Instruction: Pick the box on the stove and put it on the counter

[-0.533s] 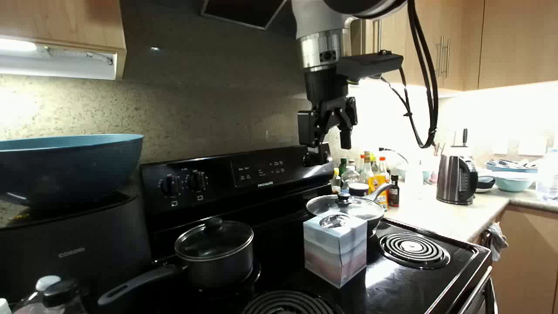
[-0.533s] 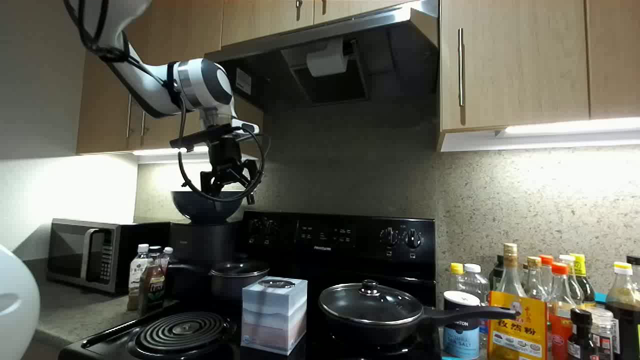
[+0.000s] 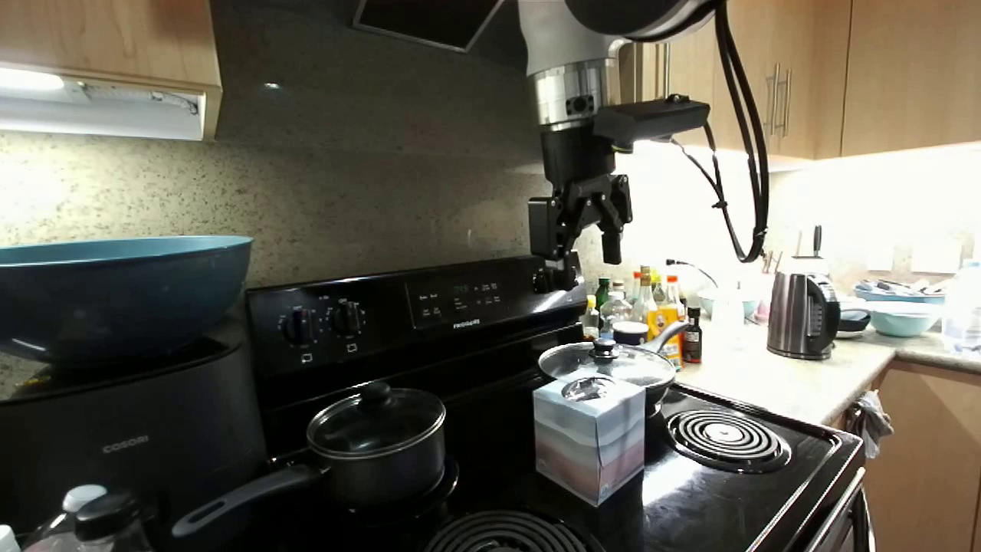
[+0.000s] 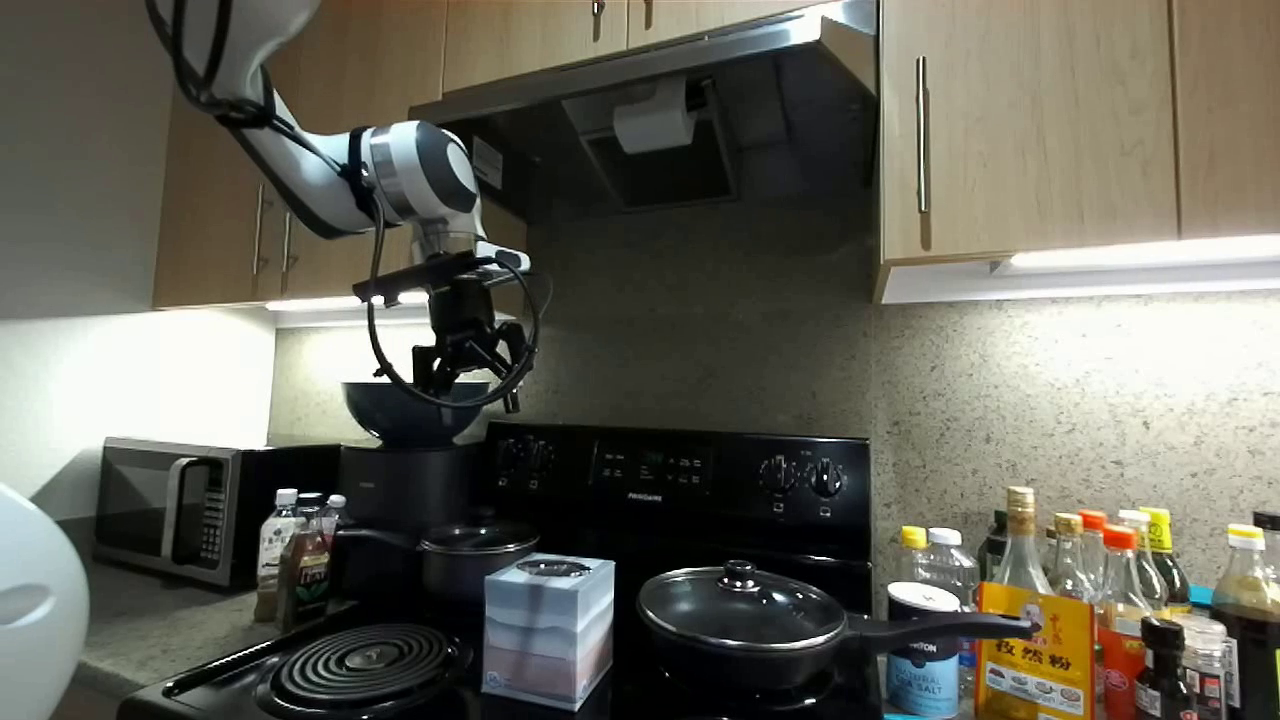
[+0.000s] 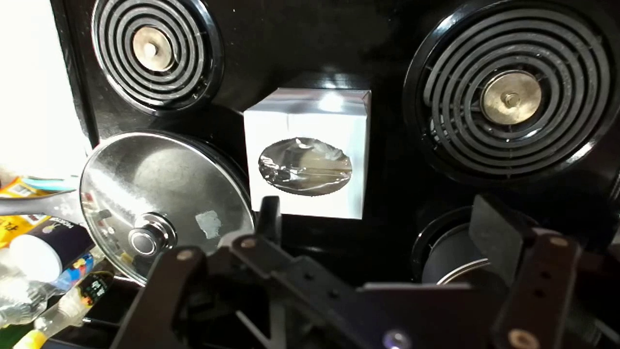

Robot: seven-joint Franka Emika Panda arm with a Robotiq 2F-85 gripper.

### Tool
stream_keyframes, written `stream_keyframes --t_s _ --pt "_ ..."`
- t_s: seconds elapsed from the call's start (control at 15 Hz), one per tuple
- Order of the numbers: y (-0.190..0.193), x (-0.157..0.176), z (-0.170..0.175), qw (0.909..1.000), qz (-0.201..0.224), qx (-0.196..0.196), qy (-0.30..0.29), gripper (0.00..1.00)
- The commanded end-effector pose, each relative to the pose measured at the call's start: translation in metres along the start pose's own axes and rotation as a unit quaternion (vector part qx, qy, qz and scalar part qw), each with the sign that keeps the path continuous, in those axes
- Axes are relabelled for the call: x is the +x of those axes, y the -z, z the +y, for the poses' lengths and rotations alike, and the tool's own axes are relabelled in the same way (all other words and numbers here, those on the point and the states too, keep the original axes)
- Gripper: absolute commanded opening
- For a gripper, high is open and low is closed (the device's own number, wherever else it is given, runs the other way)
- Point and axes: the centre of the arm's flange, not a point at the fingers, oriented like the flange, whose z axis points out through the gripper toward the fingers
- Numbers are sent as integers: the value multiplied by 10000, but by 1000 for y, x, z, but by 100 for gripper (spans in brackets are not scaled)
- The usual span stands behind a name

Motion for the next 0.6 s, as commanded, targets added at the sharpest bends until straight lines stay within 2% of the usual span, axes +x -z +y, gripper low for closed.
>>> stream_keyframes --t_s 0.0,0.53 --pt "-18 12 23 9996 -30 -15 -294 100" --pt "-74 22 93 9926 -524 23 -1098 100"
